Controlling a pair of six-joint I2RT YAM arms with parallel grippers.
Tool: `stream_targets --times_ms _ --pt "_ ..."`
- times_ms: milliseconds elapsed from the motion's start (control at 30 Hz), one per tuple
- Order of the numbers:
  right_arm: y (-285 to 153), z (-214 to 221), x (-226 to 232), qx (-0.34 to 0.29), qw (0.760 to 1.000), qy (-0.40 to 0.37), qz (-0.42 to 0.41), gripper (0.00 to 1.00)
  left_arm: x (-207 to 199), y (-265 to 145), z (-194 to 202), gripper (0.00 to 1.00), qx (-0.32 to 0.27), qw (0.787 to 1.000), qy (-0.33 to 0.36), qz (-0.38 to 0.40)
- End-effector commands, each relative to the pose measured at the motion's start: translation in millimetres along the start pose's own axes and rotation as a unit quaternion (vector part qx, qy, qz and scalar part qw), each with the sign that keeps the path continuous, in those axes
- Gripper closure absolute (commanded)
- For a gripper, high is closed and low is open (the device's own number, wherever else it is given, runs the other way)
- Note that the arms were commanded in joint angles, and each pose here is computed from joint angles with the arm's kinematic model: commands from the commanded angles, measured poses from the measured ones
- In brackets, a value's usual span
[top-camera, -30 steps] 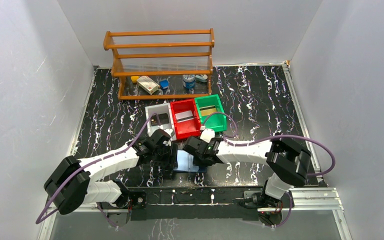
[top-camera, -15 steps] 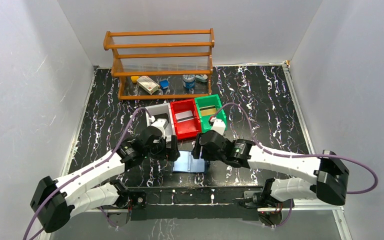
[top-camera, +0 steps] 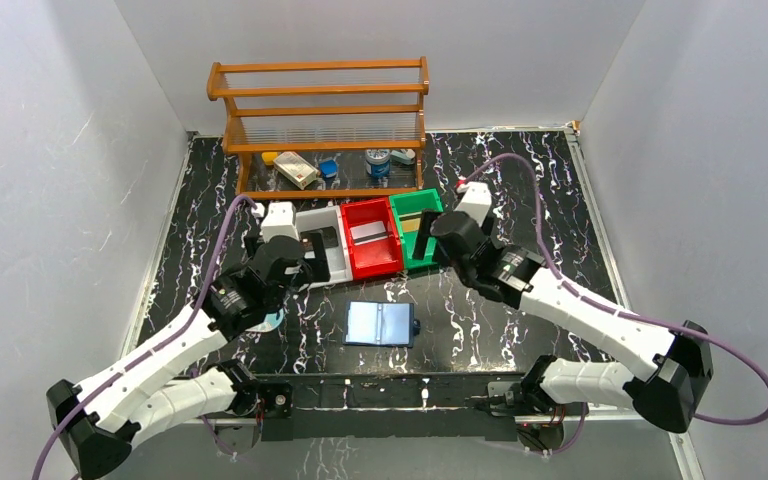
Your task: Take the credit cards out of the card holder
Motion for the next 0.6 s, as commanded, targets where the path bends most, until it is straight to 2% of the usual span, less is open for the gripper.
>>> stream_targets --times_ms 0,200,433,567 --pt "-0.9 -50.3 -15.0 -0.078 0.996 -0.008 0.034 0.02 25.8 -16.4 -25.2 0.02 -0.048 0.995 0.013 -0.082" --pt "-7.1 -46.4 -37.7 -0.088 0.996 -0.012 0.031 0.01 37.5 -23.3 -26.1 0.02 -0.052 0.992 0.014 -0.116" --pt "-31.3 -52.8 -32.3 -0.124 0.989 0.015 -0.077 0.02 47.5 -29.6 -33.0 0.02 -0.068 0.986 0.017 -0.150" --pt "-27.8 -51.4 -34.0 -0.117 0.991 0.014 -0.058 0.02 45.4 -29.5 -37.9 0.02 -0.063 0.986 0.020 -0.152"
Point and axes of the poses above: each gripper's point midway between its finger pads, its own y axis out along the fingers, its own x axis along the line the jaws close on, z = x × y, the point moved 7 cm from there along -y, back along the fingers, and after that the axes turned 10 degrees about y, right-handed, at the moved point
